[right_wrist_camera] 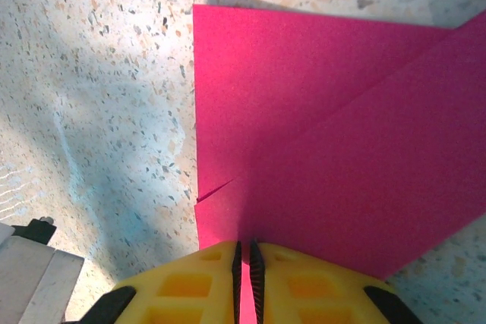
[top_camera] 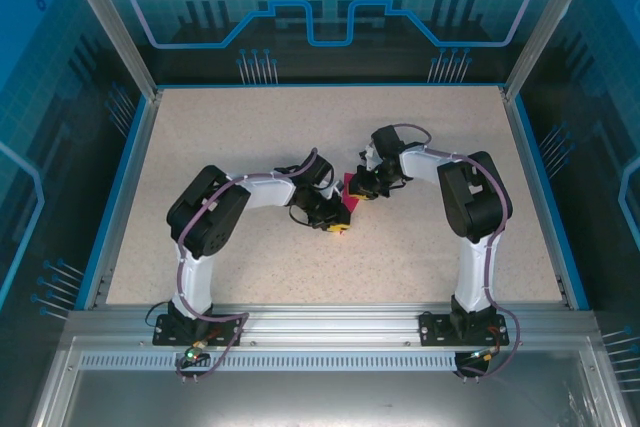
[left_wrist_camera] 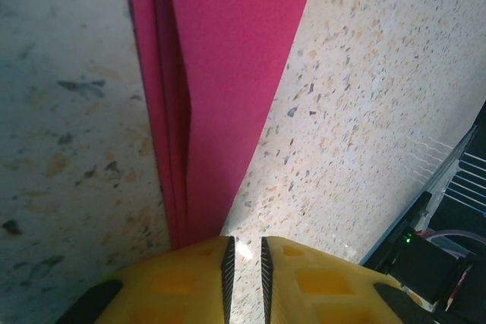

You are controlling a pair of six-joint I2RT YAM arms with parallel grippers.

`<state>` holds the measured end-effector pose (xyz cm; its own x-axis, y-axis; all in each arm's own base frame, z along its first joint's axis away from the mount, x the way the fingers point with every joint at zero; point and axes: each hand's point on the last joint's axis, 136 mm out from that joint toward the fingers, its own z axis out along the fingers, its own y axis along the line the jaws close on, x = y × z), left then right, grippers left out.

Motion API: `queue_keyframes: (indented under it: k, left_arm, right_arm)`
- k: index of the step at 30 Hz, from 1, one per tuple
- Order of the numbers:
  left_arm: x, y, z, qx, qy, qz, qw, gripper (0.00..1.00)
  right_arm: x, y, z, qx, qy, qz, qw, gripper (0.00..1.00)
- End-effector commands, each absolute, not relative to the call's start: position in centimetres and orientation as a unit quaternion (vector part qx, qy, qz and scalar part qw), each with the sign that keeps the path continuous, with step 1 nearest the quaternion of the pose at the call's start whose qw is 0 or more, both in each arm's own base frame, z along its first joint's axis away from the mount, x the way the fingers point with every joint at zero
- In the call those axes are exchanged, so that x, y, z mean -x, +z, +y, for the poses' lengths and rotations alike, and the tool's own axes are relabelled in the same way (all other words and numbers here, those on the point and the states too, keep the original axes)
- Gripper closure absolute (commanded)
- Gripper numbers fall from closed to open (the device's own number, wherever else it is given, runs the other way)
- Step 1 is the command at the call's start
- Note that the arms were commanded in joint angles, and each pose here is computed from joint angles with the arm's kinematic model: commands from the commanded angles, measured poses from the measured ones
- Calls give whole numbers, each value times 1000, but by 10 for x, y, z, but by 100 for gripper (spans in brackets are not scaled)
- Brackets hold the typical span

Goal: Fold a paper plane with a square sheet of paper (fold left side to right side)
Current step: Fold the wing for the fifth time at the center of the table.

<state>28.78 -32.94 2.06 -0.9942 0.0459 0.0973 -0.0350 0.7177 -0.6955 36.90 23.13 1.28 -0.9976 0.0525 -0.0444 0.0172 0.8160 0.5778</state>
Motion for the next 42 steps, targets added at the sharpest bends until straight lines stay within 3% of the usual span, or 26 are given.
queue_keyframes:
  k: [1,12,28,42]
  left_arm:
    - [-281,21,-319,-7,355,-933,53,80]
    - [-276,9,-311,-18,346,-936,60,80]
    - [-244,6,-293,-28,348,-933,83,89]
    - [-287,58,-309,-17,413,-910,36,86]
  right_arm:
    - [-355,-13,219,-24,257,966,-5,84]
    - [-354,-15,217,-24,253,967,-9,84]
    - [-354,-14,218,-22,253,967,-10,84]
    - [-355,-11,219,-20,257,966,-7,84]
